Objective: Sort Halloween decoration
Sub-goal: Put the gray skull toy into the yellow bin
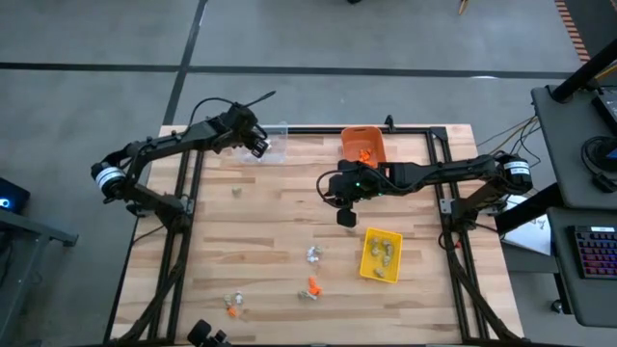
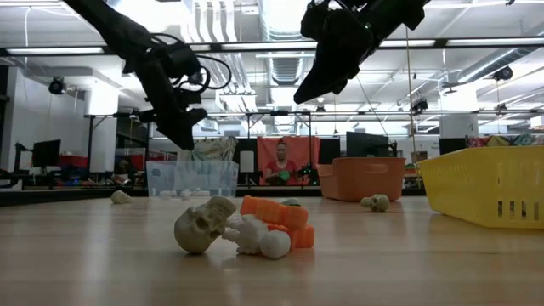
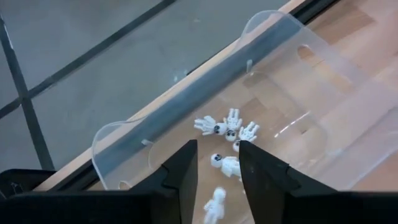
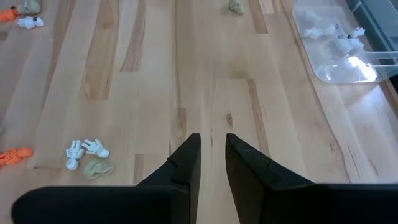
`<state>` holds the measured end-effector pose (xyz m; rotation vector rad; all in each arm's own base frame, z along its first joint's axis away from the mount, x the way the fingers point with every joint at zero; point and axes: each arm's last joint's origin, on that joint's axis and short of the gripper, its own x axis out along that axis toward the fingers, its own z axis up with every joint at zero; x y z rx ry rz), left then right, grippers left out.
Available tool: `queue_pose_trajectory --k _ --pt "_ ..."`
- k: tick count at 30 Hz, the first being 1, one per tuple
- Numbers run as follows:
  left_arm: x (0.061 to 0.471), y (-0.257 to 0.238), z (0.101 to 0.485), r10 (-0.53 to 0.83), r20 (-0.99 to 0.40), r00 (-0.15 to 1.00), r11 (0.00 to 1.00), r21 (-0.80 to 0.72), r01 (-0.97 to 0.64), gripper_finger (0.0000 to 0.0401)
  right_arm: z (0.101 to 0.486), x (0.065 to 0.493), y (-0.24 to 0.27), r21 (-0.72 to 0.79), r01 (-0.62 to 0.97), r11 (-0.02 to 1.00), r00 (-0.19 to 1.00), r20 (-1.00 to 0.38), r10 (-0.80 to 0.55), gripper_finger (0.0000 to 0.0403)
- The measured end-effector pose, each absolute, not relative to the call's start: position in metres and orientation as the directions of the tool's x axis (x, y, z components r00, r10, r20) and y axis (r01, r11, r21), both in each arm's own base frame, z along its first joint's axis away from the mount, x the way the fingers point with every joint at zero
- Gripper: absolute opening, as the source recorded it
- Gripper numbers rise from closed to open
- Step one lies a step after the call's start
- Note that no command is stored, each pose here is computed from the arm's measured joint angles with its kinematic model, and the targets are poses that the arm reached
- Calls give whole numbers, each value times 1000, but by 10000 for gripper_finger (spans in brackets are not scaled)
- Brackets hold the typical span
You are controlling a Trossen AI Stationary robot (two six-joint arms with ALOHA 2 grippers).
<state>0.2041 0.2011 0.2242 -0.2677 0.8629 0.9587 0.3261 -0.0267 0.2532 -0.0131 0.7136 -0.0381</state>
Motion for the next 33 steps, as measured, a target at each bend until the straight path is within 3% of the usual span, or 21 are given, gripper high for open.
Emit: queue_pose_trajectory --k 7,16,22,27,33 --pt "215 181 235 597 -722 350 618 136 -774 103 253 326 -28 -35 26 999 755 -654 -42 61" --pt "246 126 248 524 -675 520 743 64 -666 103 255 328 -28 -39 24 999 774 -631 -44 63" --pt "267 71 255 410 -640 650 852 14 -523 103 255 328 -28 -63 7 998 784 -620 -44 59" --pt "264 10 282 272 -549 791 908 -126 -400 102 272 325 -28 12 65 998 747 -663 -40 61" --pt "254 -42 284 285 -489 824 948 19 -316 92 268 333 -31 -59 14 998 777 -628 -48 59"
